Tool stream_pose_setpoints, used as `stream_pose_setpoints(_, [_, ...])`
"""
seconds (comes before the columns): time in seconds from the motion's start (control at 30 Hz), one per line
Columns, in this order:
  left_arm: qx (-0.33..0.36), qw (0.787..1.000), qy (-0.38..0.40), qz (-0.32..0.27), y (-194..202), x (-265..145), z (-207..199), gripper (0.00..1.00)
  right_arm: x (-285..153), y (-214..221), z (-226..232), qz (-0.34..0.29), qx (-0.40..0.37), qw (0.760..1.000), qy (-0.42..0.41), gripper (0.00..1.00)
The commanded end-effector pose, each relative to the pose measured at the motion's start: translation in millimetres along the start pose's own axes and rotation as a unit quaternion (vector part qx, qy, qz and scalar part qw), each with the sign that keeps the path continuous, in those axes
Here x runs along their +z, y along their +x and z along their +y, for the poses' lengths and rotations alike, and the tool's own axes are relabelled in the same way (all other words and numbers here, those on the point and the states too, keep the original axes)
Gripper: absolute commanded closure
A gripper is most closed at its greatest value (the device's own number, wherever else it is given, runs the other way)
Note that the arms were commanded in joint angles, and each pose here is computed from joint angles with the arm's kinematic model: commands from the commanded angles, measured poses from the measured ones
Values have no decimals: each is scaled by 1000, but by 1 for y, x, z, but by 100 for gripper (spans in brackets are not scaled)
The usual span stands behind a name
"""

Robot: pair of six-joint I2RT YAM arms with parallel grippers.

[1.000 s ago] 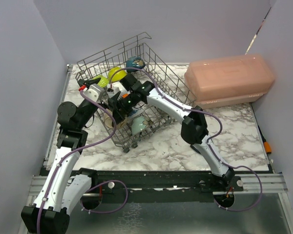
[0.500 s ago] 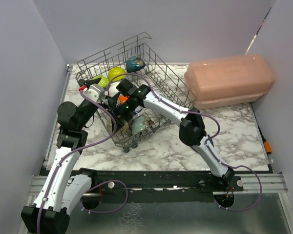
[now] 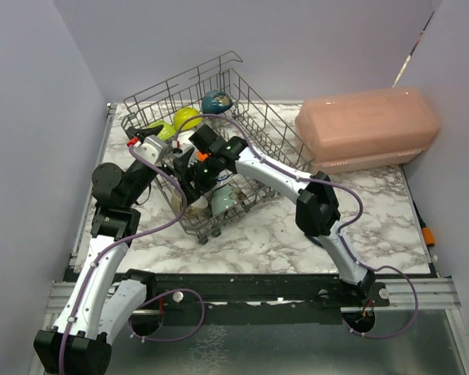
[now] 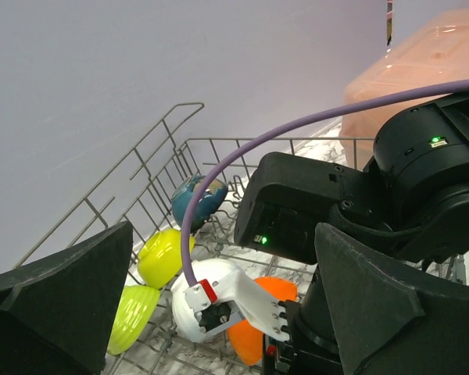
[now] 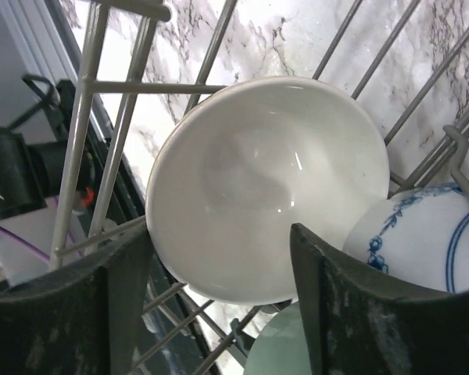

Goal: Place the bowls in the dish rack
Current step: Place the bowl in the dish rack, then pick up the bowl from the dish rack.

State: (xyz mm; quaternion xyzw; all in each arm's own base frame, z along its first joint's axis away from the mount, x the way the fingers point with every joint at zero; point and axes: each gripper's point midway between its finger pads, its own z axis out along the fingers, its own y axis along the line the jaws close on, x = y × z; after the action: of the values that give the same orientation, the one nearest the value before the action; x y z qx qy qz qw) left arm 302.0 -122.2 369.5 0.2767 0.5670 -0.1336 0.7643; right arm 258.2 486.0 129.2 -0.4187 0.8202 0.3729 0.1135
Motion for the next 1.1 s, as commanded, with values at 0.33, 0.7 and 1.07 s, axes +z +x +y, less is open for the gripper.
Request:
stream_pose_setpoints(0.33, [-1,1000,15,-9,-5,2,-4,1,20,15,8,26,-24,998,-53,47])
stream_pose_setpoints(0.7, [-36,996,-84,23,7,-6,25,1,-30,-28,47,-73,-40,992,-90,100])
stream_pose_setpoints(1.07, [-202,955,-213,40,29,-29,45,1,-112,-32,68,-199,48,947,-250,100])
